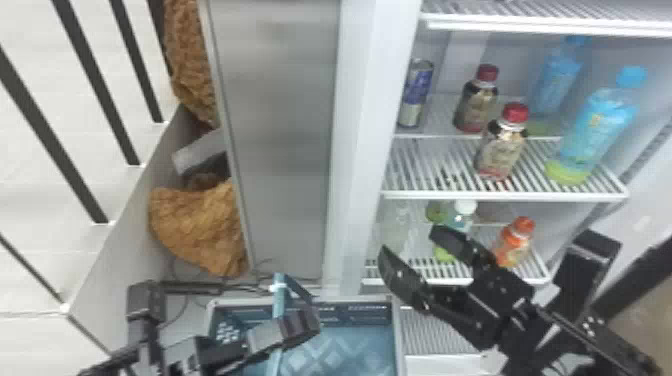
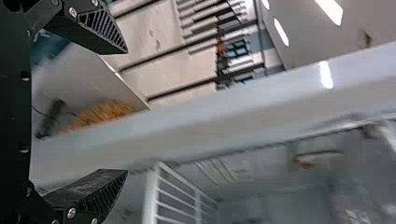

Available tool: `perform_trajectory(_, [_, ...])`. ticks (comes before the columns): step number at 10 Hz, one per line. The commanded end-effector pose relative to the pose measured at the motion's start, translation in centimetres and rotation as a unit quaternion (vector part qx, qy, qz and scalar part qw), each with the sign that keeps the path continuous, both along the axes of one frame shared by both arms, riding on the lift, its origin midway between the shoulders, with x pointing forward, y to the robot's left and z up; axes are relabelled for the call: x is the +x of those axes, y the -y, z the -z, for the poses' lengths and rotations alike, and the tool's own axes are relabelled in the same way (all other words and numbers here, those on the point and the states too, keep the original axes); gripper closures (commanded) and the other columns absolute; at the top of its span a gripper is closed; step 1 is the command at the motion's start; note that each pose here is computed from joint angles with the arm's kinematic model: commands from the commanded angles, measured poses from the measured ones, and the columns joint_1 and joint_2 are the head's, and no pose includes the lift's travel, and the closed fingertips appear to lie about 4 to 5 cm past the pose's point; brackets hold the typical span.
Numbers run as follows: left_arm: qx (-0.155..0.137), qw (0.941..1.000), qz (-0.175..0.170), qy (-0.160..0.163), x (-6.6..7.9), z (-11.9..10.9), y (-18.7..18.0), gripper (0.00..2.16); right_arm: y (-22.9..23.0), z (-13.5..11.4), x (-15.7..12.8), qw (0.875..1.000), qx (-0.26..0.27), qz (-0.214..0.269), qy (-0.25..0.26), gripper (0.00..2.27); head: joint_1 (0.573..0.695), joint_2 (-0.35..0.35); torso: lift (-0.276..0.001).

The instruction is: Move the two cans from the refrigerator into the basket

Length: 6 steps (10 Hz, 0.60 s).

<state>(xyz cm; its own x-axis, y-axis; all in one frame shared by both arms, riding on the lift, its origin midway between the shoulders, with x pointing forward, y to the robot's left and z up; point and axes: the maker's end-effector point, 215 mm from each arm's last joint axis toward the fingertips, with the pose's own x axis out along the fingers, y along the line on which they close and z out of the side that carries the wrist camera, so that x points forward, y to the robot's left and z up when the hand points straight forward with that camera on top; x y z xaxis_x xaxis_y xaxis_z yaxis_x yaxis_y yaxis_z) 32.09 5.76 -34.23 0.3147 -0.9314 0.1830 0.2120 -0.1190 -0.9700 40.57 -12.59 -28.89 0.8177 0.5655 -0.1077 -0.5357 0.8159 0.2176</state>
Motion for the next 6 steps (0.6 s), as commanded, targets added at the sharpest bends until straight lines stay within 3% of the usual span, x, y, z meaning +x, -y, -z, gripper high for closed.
perform_trajectory(1, [0.000,1.0000,0.001,0.000,0.0,0.0,0.1,1.19,1.1,-2.5,1.0,0.999,0.002,0.027,0.033,0.13,0.695,-0.103,-0.031])
perform_trajectory(6, [0.001,1.0000,0.000,0.004,0.2,-0.2,0.1,1.19,4.7,-5.7,5.0,0.990,-0.010,0.117,0.079,0.13,0.695,-0.154,-0.031])
